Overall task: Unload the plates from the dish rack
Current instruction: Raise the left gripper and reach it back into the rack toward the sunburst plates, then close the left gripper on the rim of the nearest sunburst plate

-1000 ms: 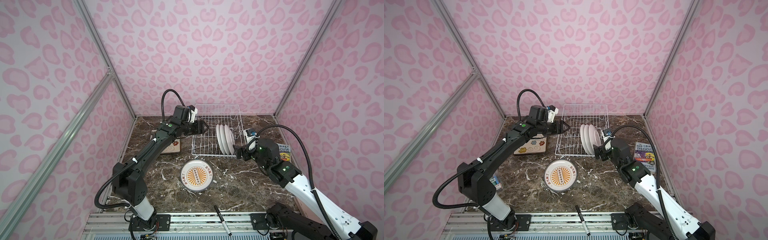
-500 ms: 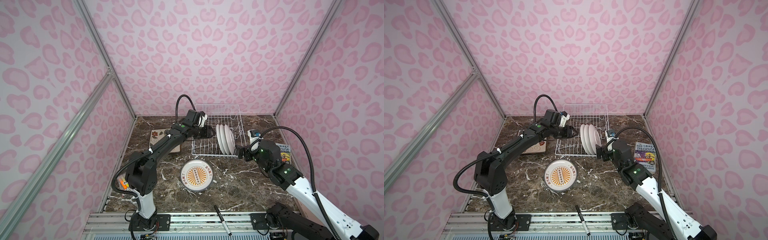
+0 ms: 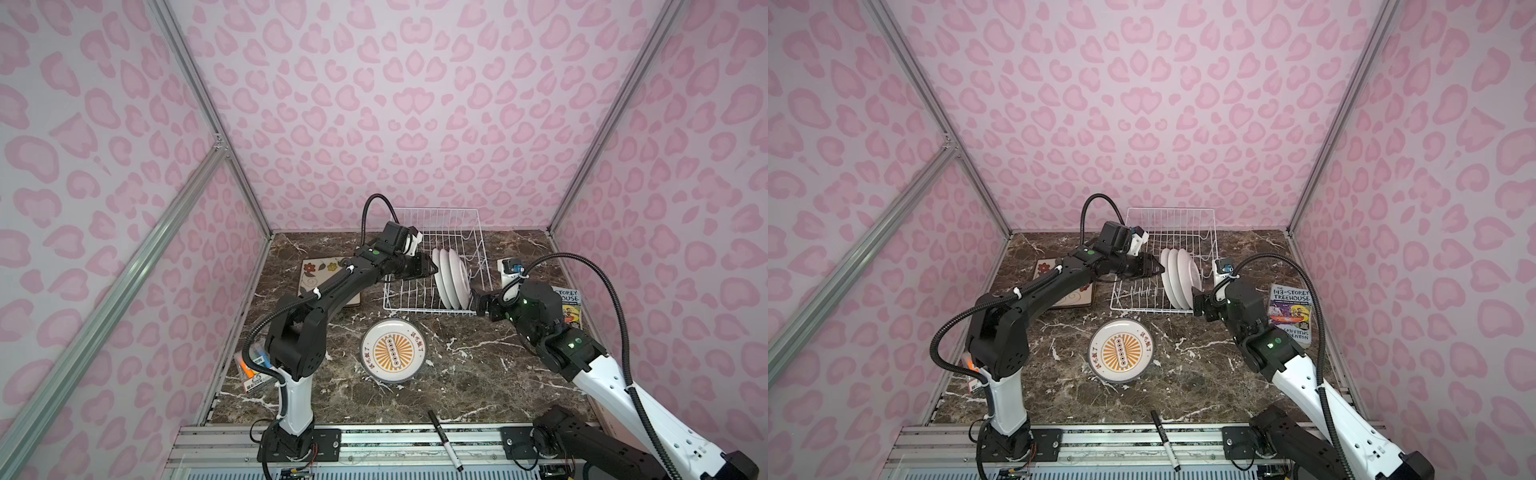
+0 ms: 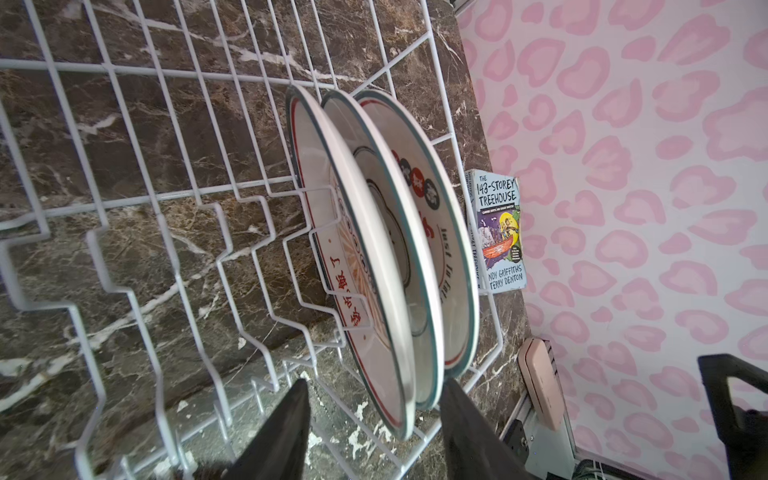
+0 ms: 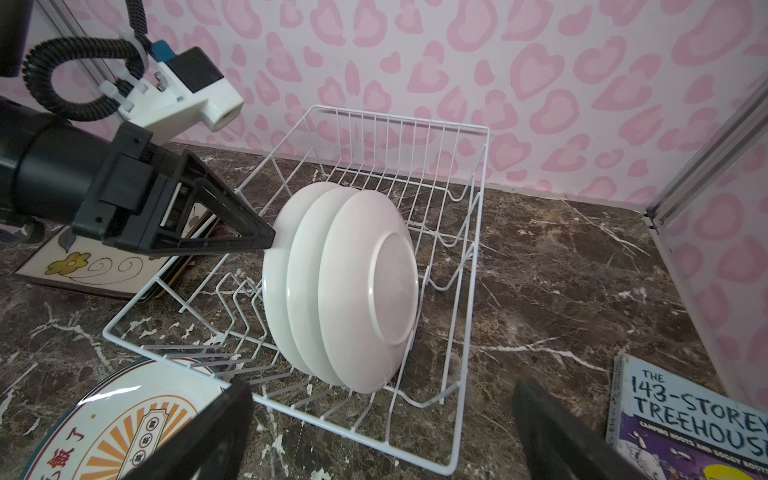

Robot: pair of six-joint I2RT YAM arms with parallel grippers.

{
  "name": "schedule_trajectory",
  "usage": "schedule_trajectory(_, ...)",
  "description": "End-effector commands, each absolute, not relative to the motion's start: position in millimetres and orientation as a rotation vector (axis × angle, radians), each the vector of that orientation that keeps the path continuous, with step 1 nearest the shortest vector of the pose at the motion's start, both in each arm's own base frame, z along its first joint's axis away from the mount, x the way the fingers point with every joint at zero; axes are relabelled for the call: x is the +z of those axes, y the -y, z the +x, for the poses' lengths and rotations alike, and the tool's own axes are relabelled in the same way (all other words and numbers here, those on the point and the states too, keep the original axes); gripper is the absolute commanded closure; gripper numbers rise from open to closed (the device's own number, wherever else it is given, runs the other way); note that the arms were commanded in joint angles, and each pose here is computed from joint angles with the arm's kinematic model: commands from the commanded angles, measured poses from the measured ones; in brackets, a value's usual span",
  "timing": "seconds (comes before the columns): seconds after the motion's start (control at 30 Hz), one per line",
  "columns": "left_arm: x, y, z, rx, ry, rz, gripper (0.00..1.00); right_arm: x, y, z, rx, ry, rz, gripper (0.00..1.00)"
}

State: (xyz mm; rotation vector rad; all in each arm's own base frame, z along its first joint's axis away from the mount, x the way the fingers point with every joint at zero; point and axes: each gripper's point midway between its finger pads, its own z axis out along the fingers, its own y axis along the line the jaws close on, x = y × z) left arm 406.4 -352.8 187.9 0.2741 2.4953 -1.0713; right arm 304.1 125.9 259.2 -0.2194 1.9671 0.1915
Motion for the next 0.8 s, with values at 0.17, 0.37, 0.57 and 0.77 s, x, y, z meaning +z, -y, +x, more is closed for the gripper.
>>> schedule_trajectory(0.17,184,360,415,-1.068,-2.486,0.273,0.54,264,-127,308,0.196,-1.945,-0.202,0.01)
schedule_trajectory(0.37,179,372,419,-1.064,-2.493,0.278,0.57,265,-126,307,0.191,-1.940,-0.204,0.01)
schedule_trajectory(0.57,172,380,421,-1.065,-2.508,0.264,0.61,266,-124,306,0.190,-1.937,-0.199,0.01)
schedule_trajectory(0.77,167,385,420,-1.087,-2.522,0.232,0.64,265,-125,307,0.190,-1.938,-0.196,0.01)
